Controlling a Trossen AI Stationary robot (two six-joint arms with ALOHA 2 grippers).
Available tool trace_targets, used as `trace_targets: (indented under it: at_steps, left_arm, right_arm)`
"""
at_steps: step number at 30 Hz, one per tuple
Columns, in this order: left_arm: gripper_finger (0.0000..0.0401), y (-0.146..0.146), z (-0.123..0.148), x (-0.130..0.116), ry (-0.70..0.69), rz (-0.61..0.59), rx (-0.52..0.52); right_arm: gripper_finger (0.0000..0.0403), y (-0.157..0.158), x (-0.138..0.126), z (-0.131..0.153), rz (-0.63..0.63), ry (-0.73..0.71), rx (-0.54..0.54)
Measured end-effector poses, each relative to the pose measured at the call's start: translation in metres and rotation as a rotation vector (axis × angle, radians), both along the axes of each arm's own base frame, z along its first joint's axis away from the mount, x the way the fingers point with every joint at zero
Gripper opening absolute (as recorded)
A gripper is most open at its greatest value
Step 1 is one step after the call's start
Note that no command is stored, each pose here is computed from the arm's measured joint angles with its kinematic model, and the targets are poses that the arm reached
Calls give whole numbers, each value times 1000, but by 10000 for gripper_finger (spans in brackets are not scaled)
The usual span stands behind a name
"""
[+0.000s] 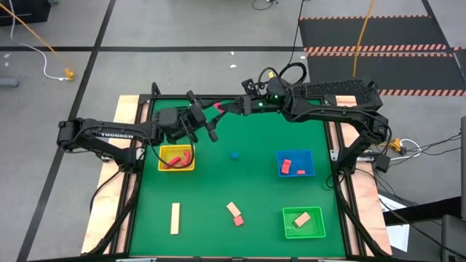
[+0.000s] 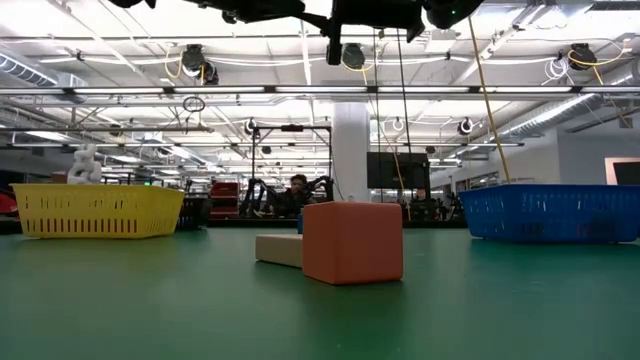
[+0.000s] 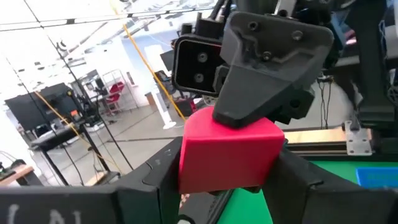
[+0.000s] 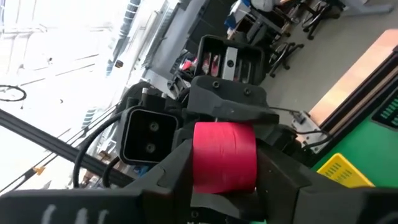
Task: Sort & place blocks by color
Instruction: Put the red block into the yellow bin
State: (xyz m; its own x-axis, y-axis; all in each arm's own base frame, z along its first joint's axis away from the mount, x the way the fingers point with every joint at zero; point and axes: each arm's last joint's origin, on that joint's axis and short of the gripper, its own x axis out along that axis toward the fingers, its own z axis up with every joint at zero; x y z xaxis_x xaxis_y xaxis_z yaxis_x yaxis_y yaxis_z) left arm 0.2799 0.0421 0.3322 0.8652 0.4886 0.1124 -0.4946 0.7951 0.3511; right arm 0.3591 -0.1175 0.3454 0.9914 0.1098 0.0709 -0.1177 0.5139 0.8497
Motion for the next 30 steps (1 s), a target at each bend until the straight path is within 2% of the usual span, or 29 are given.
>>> trace_targets:
  at_steps: [8,20,26,30]
  left_arm:
    - [172,1,0,0,0,21,12]
    - [171,2,4,-2,-30,74,6]
    - [171,1,1,-2,-7,111,-20]
    - [171,-1,-6,-6,55,139,-95]
  right_arm:
    - [164,-13,-5,-3,-1,36,43]
    - [255,-50,-27,-8,259,103,134]
    - [261,-64,-39,-19,307,190,171]
    - [259,-71,-47,-33,288,280,152]
